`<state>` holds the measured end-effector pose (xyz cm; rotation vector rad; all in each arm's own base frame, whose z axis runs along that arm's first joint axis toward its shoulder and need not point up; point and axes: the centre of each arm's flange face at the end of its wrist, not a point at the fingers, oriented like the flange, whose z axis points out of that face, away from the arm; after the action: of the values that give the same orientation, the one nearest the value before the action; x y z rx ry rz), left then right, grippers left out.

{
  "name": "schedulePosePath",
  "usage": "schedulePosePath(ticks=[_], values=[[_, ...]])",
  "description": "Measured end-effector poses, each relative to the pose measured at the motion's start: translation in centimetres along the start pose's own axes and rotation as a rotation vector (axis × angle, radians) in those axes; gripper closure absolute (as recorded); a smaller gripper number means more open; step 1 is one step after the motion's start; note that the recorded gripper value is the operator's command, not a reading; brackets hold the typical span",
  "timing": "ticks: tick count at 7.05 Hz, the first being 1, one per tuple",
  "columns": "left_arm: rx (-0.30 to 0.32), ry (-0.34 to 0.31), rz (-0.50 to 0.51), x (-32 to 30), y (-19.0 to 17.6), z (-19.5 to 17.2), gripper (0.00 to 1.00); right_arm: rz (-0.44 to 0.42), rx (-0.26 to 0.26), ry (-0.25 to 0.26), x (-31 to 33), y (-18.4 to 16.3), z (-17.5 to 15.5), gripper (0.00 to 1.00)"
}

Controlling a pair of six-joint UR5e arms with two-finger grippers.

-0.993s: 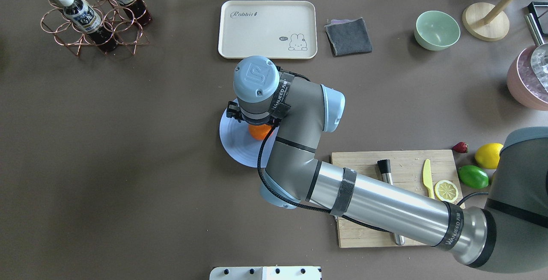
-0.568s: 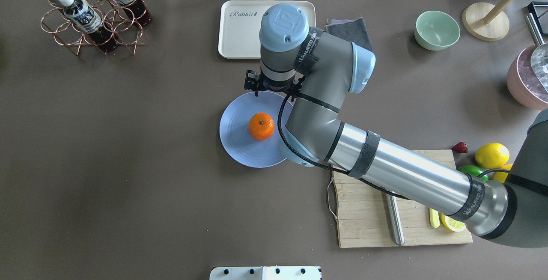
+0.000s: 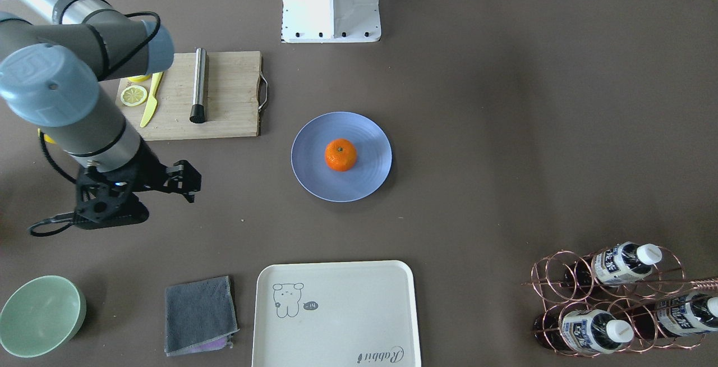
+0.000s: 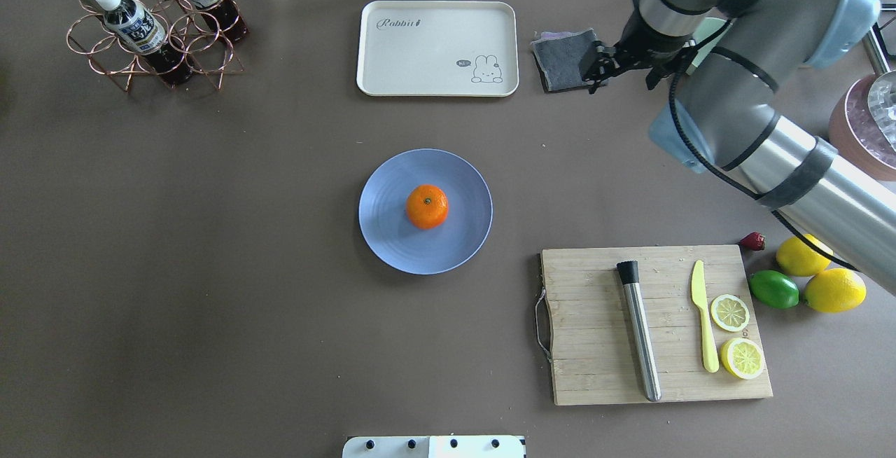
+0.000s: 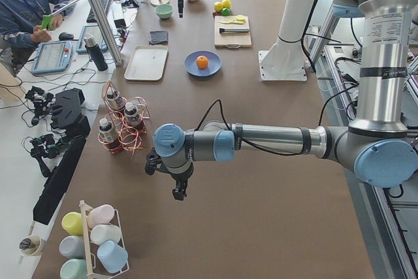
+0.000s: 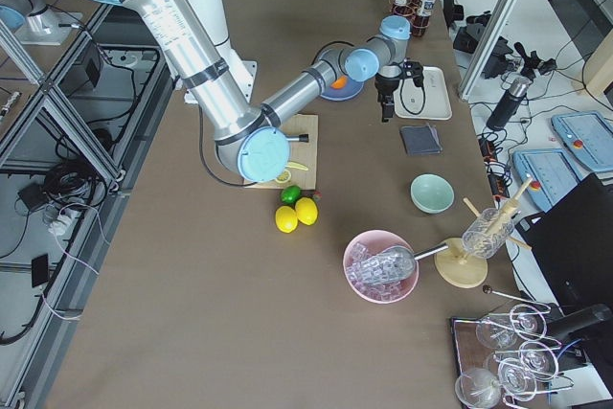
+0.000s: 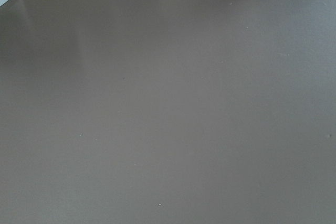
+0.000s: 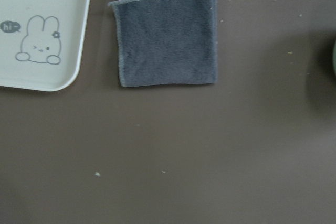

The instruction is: Pick orange to plate

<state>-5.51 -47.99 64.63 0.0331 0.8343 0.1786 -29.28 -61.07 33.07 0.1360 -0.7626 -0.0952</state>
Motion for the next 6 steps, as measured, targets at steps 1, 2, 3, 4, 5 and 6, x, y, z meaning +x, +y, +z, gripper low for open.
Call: schedulePosePath(ticks=[1, 2, 3, 4, 5, 6], values=[[0.000, 0.001, -0.004, -0.1, 0.1, 0.0, 0.02, -0.076, 0.000, 0.035, 9.1, 1.2, -1.2, 0.00], [0.001, 0.002, -0.007, -0.1, 0.1, 0.0, 0.02, -0.145, -0.007, 0.060, 17.8, 2.9, -2.5, 0.00], [0.001, 0.002, -0.009, -0.2, 0.1, 0.0, 0.02, -0.200, -0.016, 0.075, 26.1, 5.4, -3.9, 0.00], [0.001, 0.003, -0.010, -0.2, 0.2, 0.0, 0.02, -0.228, -0.023, 0.089, 33.4, 8.7, -5.2, 0.00], [0.001, 0.003, -0.011, -0.2, 0.2, 0.0, 0.02, -0.215, -0.026, 0.100, 38.9, 12.0, -6.2, 0.00], [0.001, 0.003, -0.011, -0.2, 0.2, 0.0, 0.02, -0.181, -0.027, 0.108, 42.4, 14.7, -6.8, 0.00]])
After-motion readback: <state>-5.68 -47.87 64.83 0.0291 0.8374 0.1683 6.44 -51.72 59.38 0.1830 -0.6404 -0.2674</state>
